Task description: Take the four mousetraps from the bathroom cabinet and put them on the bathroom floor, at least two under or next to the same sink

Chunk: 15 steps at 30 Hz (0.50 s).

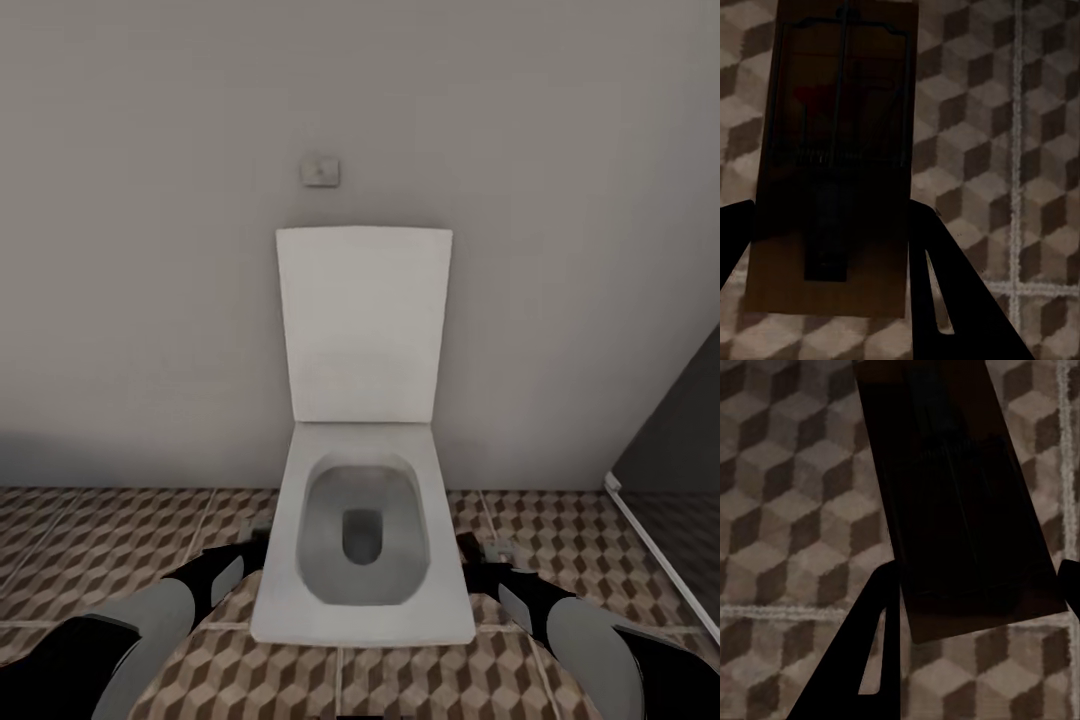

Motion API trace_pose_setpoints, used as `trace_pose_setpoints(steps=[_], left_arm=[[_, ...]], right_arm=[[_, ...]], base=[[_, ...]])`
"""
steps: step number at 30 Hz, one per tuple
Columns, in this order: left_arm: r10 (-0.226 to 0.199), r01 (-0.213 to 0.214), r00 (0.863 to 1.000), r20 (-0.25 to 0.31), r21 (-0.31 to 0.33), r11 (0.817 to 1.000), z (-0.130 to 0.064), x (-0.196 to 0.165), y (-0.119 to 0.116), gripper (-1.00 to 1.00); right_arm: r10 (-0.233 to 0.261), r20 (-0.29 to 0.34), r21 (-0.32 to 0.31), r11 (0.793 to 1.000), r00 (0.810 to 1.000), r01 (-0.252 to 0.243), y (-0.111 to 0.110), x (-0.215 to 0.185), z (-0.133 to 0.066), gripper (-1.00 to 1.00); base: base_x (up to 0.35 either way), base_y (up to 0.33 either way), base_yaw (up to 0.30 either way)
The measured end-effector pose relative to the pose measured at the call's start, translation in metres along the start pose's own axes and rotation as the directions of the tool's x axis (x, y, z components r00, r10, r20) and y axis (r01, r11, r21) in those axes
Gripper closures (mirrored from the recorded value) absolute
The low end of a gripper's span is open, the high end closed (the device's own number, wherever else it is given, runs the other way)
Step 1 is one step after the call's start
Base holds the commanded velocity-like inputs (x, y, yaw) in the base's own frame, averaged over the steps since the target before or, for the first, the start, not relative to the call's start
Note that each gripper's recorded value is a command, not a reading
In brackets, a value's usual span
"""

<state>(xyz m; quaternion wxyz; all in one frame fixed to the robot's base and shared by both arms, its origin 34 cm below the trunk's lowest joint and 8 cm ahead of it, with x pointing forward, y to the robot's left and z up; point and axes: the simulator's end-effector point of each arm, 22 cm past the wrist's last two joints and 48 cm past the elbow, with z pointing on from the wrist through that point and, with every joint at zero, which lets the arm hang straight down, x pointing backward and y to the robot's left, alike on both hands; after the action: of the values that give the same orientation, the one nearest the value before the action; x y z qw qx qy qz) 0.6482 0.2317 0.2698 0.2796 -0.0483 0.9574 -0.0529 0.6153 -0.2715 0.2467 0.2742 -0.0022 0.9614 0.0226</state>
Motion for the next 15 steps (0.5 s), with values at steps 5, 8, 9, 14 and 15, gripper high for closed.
trace_pose_setpoints(steps=[5,8,9,14,15], left_arm=[[0.0,0.0,1.0,0.003,0.0,1.0,0.0001,-0.0006,0.0,1.0],[0.0,0.0,1.0,0.005,0.0,1.0,0.0002,-0.001,0.0,1.0],[0.001,-0.001,1.0,0.005,0.0,1.0,0.0002,-0.001,0.0,1.0],[0.001,-0.001,1.0,0.006,-0.001,1.0,0.0003,-0.0012,0.0004,1.0],[0.001,-0.001,1.0,0.006,-0.001,1.0,0.0003,-0.0012,0.0004,1.0]], right_arm=[[-0.001,0.0,0.0,1.0,1.0,0.001,0.0,0.0,0.0001,1.0],[-0.002,0.001,0.0,1.0,1.0,0.002,-0.0002,-0.0003,0.0002,1.0],[-0.002,0.001,0.001,1.0,1.0,0.002,-0.0003,-0.0004,0.0002,1.0],[-0.002,0.001,0.001,1.0,1.0,0.002,-0.0003,-0.0005,0.0003,1.0],[-0.003,0.001,0.001,1.0,1.0,0.003,-0.0004,-0.0005,0.0003,1.0]], base=[[0.205,0.0,0.0],[0.073,0.0,0.0],[0.033,0.0,0.0],[0.015,0.0,0.0],[0.004,0.0,0.0]])
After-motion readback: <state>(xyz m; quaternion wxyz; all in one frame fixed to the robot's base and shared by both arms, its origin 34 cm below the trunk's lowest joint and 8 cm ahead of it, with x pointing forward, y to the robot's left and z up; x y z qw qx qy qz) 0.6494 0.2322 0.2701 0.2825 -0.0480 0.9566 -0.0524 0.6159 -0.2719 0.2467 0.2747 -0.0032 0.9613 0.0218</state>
